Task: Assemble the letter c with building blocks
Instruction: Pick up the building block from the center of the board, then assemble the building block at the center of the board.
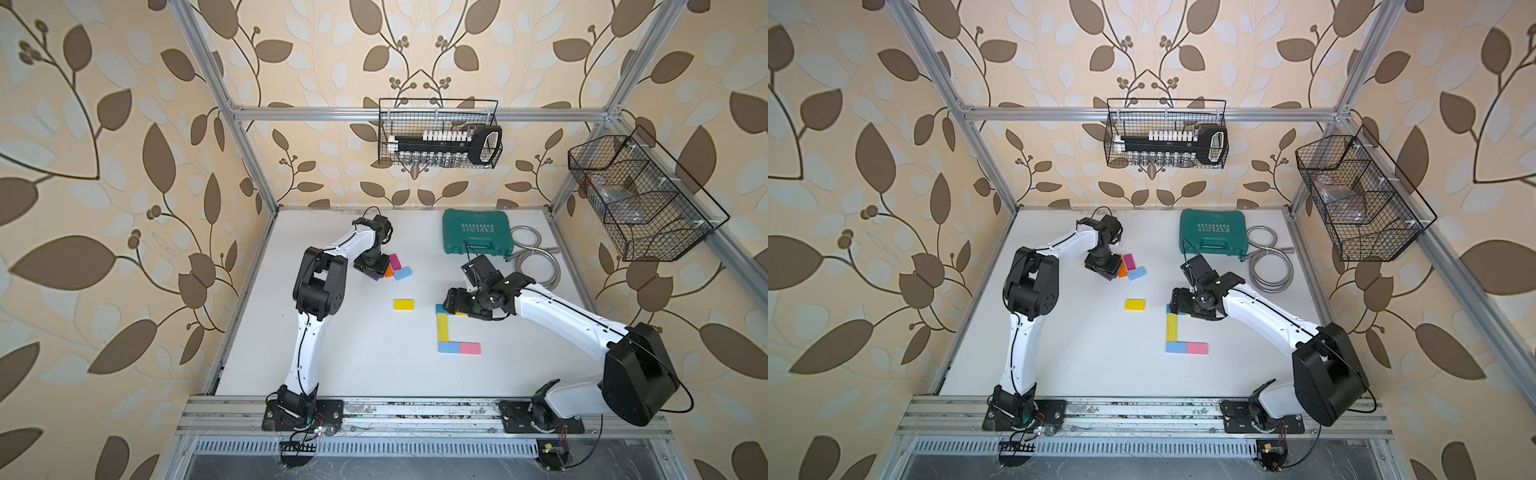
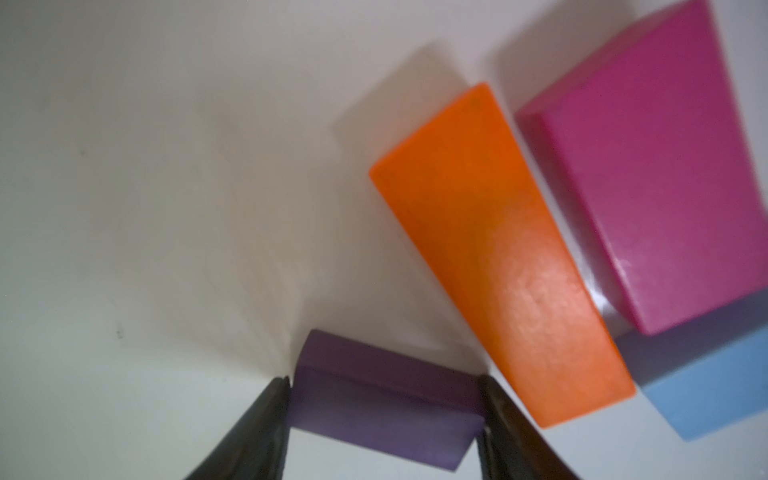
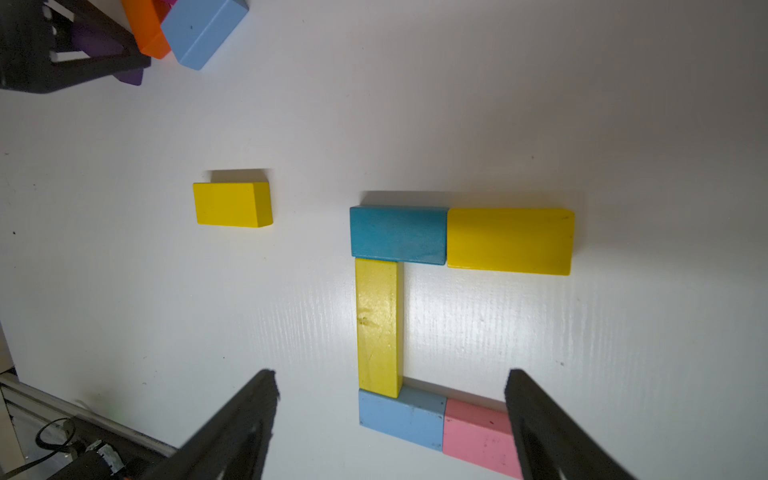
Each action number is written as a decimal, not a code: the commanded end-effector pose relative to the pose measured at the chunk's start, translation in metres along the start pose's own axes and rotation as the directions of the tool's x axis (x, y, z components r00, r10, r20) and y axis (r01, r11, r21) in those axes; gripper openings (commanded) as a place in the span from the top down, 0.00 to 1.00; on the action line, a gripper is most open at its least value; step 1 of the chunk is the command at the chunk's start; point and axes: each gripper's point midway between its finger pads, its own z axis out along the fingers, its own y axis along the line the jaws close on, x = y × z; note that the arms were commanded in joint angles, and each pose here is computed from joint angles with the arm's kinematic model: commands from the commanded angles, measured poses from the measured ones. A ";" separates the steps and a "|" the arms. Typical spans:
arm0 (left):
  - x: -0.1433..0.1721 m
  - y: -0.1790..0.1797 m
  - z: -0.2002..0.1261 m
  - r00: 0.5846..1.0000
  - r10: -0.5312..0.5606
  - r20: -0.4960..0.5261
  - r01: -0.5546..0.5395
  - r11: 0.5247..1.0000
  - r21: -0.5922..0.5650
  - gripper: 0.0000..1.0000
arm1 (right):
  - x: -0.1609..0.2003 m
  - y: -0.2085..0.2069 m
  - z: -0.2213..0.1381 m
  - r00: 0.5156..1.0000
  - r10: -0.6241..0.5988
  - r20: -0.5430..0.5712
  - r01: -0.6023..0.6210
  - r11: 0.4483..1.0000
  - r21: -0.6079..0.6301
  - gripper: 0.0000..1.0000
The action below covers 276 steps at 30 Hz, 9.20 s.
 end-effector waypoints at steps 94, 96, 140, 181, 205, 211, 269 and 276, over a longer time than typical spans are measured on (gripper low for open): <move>0.107 -0.066 -0.029 0.879 -0.476 -0.008 0.476 0.878 0.057 0.19 | 0.013 0.018 -0.021 1.000 -0.021 0.013 0.022 0.998 -0.064 0.15; 0.105 -0.066 -0.033 0.877 -0.480 -0.001 0.479 0.875 0.065 0.17 | 0.013 0.018 -0.022 1.000 -0.022 0.014 0.022 0.998 -0.061 0.15; 0.119 -0.072 -0.025 0.155 -0.976 -0.154 0.988 0.153 0.025 0.26 | 0.007 0.010 -0.019 0.999 -0.033 0.012 0.033 0.996 -0.079 0.15; 0.096 -0.097 -0.008 0.027 -0.970 -0.243 0.999 0.016 0.048 0.60 | 0.005 0.011 -0.023 1.000 -0.029 0.013 0.030 0.996 -0.083 0.15; 0.060 -0.036 -0.079 0.693 -0.719 0.048 0.683 0.676 0.277 0.04 | 0.011 0.013 -0.017 1.000 -0.029 0.003 0.029 0.996 -0.083 0.15; 0.055 -0.040 -0.057 0.820 -0.571 0.034 0.537 0.789 0.297 0.03 | 0.013 0.019 -0.014 0.999 -0.037 0.002 0.037 0.997 -0.071 0.15; 0.124 -0.053 -0.057 0.647 -0.761 -0.053 0.735 0.603 0.310 0.02 | 0.021 0.045 -0.002 0.997 -0.073 -0.015 0.072 0.996 -0.060 0.15; 0.122 -0.099 -0.067 0.663 -0.742 -0.105 0.708 0.575 0.410 0.02 | 0.024 0.047 0.004 0.997 -0.073 -0.025 0.072 0.995 -0.063 0.15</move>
